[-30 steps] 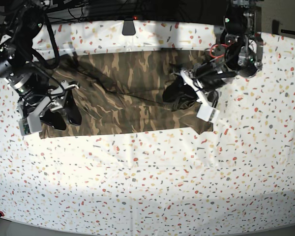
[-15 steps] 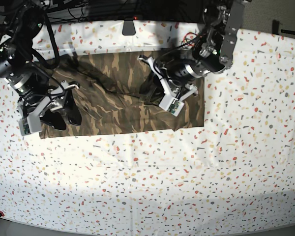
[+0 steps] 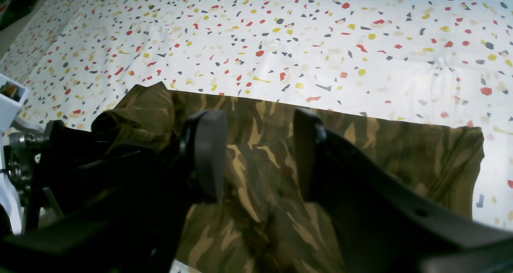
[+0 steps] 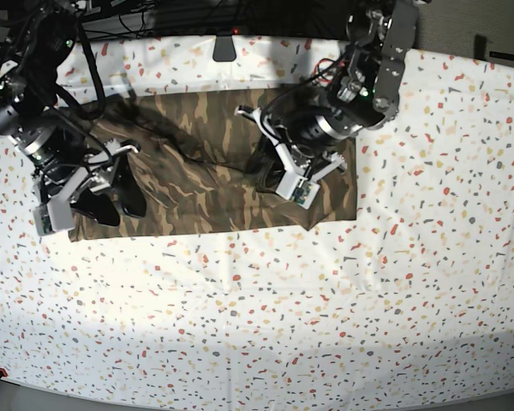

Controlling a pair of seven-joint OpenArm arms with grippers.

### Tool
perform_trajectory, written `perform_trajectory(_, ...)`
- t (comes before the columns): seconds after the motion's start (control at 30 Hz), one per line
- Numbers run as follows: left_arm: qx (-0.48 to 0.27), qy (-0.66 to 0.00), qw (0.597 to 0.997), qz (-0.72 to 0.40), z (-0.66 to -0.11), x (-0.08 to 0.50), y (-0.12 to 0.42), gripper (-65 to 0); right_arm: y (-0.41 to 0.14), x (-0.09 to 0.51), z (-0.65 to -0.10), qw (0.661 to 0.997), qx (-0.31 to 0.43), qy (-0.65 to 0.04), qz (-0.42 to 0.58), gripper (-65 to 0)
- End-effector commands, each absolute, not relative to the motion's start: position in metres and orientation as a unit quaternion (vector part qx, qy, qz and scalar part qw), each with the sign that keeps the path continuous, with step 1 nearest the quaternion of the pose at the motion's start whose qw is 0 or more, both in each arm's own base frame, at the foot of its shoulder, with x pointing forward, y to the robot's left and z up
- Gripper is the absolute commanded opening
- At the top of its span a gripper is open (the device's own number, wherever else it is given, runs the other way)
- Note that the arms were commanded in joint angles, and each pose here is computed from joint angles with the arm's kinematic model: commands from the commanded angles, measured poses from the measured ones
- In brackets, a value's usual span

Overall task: Fold the T-shirt properly
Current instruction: 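Grasp the shirt end with the left gripper and fold it toward the right gripper, then press the folded shirt flat with the left gripper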

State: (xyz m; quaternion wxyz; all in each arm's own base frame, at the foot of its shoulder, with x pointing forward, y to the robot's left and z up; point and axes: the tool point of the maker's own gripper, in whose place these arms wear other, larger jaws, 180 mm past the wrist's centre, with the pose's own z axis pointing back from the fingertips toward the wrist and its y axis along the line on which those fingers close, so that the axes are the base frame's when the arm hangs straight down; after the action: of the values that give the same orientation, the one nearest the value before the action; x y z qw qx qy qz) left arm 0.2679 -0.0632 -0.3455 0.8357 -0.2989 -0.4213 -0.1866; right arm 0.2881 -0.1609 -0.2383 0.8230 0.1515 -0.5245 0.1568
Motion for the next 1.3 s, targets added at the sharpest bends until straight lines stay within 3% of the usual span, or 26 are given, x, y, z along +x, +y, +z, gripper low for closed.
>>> perform_trajectory(0.0,-0.312,-0.445,0.819,-0.183,-0.329,0.275,-0.069,-65.0,-0.158,0.290,-0.224,0.807,0.156,-0.545,0.165,-37.2)
perform_trajectory(0.07,-0.317,-0.446,0.817,-0.180,-0.327,0.275,-0.072,-61.4,-0.158,0.290,-0.224,0.807,0.156,-0.545,0.165,-37.2)
perform_trajectory(0.17,-0.324,-0.450,0.814,-0.175,-0.323,0.276,-0.076,-35.9,-0.158,0.290,-0.224,0.807,0.156,-0.545,0.165,-37.2)
perform_trajectory(0.2,-0.326,-0.454,0.811,-0.172,-0.321,0.277,-0.077,-30.2,-0.158,0.290,-0.224,0.807,0.156,-0.545,0.166,-37.2)
perform_trajectory(0.27,-0.323,-0.465,0.806,-0.171,-0.317,0.280,-0.077,-24.8,-0.158,0.290,-0.224,0.807,0.156,-0.545,0.166,-37.2)
perform_trajectory(0.47,-0.308,-0.491,0.796,-0.174,-0.312,0.286,-0.073,-24.8,-0.158,0.290,-0.223,0.807,0.156,-0.546,0.165,-37.2)
perform_trajectory(0.6,-0.236,-0.506,0.801,-0.214,-0.317,0.297,-0.061,-24.8,-0.158,0.291,-0.223,0.806,0.156,-0.546,0.165,-37.2)
perform_trajectory(0.8,-0.096,-0.458,0.865,-0.182,-0.322,0.320,-0.011,-24.9,-0.158,0.291,-0.223,0.807,0.156,-0.546,0.166,-37.2)
perform_trajectory(0.93,-0.054,-0.478,0.868,-0.124,-0.298,0.327,0.013,-24.9,-0.157,0.291,-0.222,0.804,0.159,-0.549,0.165,-37.2)
perform_trajectory(1.0,-0.053,-0.484,0.868,-0.101,-0.294,0.329,0.018,-24.9,-0.148,0.291,-0.208,0.780,0.195,-0.573,0.160,-37.2)
perform_trajectory(1.1,-0.053,-0.481,0.869,-0.101,-0.295,0.328,0.018,-24.9,-0.122,0.284,-0.169,0.716,0.311,-0.606,0.154,-37.2)
perform_trajectory(1.27,-0.108,-0.460,0.873,-0.122,-0.301,0.317,-0.002,-24.9,-0.099,0.276,-0.137,0.669,0.386,-0.609,0.182,-37.2)
